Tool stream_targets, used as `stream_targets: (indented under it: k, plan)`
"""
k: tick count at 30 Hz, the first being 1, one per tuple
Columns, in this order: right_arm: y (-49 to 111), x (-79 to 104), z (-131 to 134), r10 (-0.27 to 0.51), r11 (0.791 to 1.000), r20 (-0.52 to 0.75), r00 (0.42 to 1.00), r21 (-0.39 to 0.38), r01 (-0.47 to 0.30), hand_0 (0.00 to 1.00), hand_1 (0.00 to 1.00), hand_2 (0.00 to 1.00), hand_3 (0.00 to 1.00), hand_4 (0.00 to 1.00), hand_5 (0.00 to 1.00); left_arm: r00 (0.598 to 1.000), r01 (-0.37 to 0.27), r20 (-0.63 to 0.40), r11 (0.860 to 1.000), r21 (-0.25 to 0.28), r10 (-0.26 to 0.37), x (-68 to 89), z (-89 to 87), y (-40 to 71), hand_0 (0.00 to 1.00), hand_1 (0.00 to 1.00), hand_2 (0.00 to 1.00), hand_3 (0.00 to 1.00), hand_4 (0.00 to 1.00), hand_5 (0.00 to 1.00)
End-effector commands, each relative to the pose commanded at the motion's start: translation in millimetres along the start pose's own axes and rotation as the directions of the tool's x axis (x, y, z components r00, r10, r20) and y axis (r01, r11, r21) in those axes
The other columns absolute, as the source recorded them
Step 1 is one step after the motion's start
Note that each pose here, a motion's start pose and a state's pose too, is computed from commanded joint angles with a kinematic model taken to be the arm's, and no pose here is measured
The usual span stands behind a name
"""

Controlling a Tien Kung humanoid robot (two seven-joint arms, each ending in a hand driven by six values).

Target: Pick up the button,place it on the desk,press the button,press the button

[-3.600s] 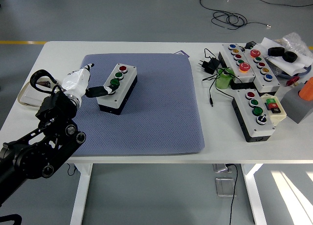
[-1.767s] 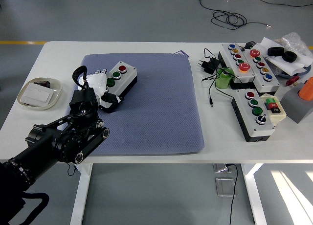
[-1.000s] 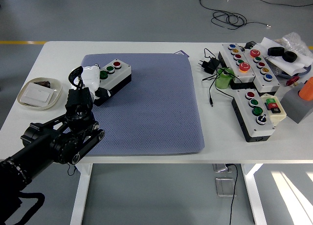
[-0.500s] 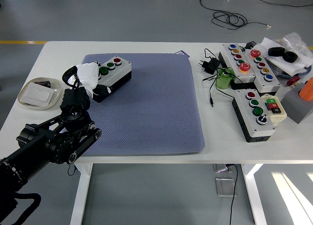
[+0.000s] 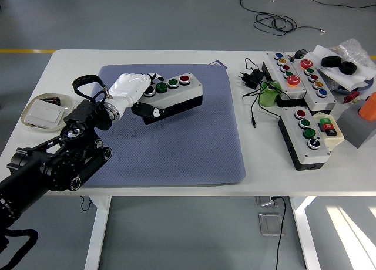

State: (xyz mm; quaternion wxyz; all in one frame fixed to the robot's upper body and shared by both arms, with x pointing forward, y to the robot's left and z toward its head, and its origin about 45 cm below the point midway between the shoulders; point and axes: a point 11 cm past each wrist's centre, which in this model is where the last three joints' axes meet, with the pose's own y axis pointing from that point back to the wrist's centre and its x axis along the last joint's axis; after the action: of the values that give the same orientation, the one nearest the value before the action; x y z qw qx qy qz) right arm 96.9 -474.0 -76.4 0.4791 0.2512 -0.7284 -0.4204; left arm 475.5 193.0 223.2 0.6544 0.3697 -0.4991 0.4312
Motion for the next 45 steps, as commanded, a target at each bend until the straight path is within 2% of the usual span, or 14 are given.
stream_targets:
  k: [1, 5, 8, 15, 20, 29, 31, 36, 37, 42, 43, 45]
  plan:
    - [0.0, 0.0, 0.0, 0.0, 1.0, 0.0, 1.0, 0.0, 0.0, 0.787, 0.797, 0.817, 0.751, 0.412, 0.479, 1.0, 0.0, -0.001, 1.0, -0.008, 0.0, 0.2, 0.6, 0.0, 0.207, 0.275, 0.207, 0.31, 0.719, 0.002]
    - [0.3, -0.3, -1.1, 0.0, 1.0, -0.001, 1.0, 0.001, 0.0, 0.787, 0.797, 0.817, 0.751, 0.412, 0.479, 1.0, -0.014, -0.006, 0.995, -0.104, 0.013, 4.6, 7.1, 2.3, 0.207, 0.275, 0.207, 0.31, 0.719, 0.002]
    - [0.3, -0.5, -0.8, -0.001, 1.0, 0.0, 1.0, 0.0, 0.001, 0.787, 0.797, 0.817, 0.751, 0.412, 0.479, 0.999, -0.028, 0.011, 0.984, -0.178, 0.03, 5.1, 14.7, 6.9, 0.208, 0.276, 0.205, 0.304, 0.723, 0.002]
    - [0.4, -1.0, -1.1, -0.001, 1.0, 0.0, 1.0, 0.001, 0.001, 0.787, 0.797, 0.817, 0.751, 0.412, 0.479, 0.997, -0.031, 0.066, 0.968, -0.249, 0.049, -1.2, 18.1, 16.0, 0.201, 0.275, 0.204, 0.312, 0.728, 0.002]
    - [0.7, -2.1, -0.9, -0.003, 1.0, -0.001, 1.0, 0.0, 0.003, 0.787, 0.797, 0.817, 0.751, 0.412, 0.479, 0.996, -0.022, 0.082, 0.968, -0.25, 0.044, -6.6, 16.8, 18.5, 0.201, 0.275, 0.203, 0.312, 0.727, 0.002]
    - [1.1, -2.8, -2.1, -0.004, 1.0, -0.001, 1.0, 0.001, 0.004, 0.787, 0.797, 0.817, 0.751, 0.412, 0.479, 0.991, 0.054, 0.135, 0.966, -0.252, -0.02, -29.2, 15.0, 24.9, 0.199, 0.274, 0.202, 0.321, 0.733, 0.002]
    - [1.1, -2.9, -2.4, -0.004, 1.0, 0.0, 1.0, 0.002, 0.004, 0.787, 0.797, 0.817, 0.751, 0.412, 0.479, 0.99, 0.065, 0.138, 0.967, -0.246, -0.032, -31.7, 13.8, 25.2, 0.225, 0.299, 0.238, 0.33, 0.746, 0.002]
    - [1.3, -3.0, -3.2, -0.005, 1.0, 0.001, 1.0, 0.004, 0.005, 0.787, 0.797, 0.817, 0.751, 0.412, 0.479, 0.989, 0.078, 0.139, 0.97, -0.231, -0.047, -33.3, 11.1, 25.0, 0.225, 0.299, 0.238, 0.33, 0.746, 0.002]
    - [1.3, -3.0, -3.3, -0.005, 1.0, 0.002, 1.0, 0.004, 0.005, 0.787, 0.797, 0.817, 0.751, 0.412, 0.479, 0.989, 0.085, 0.139, 0.97, -0.226, -0.054, -34.4, 10.5, 24.9, 0.478, 0.526, 0.502, 0.438, 0.808, 0.093]
    - [1.4, -3.5, -3.6, -0.006, 1.0, 0.003, 1.0, 0.004, 0.006, 0.787, 0.797, 0.817, 0.751, 0.412, 0.479, 0.986, 0.109, 0.145, 0.972, -0.21, -0.079, -37.7, 7.7, 25.4, 0.478, 0.526, 0.502, 0.438, 0.808, 0.093]
    - [1.4, -3.5, -3.6, -0.006, 1.0, 0.004, 1.0, 0.004, 0.006, 0.787, 0.797, 0.817, 0.751, 0.412, 0.479, 0.986, 0.109, 0.145, 0.972, -0.21, -0.079, -37.8, 7.7, 25.4, 0.665, 0.682, 0.69, 0.576, 0.884, 0.217]
    - [1.2, -3.1, -2.9, -0.005, 1.0, 0.002, 1.0, 0.003, 0.005, 0.787, 0.797, 0.817, 0.751, 0.412, 0.479, 0.987, 0.104, 0.145, 0.972, -0.212, -0.074, -37.3, 8.0, 25.6, 0.665, 0.682, 0.69, 0.576, 0.884, 0.217]
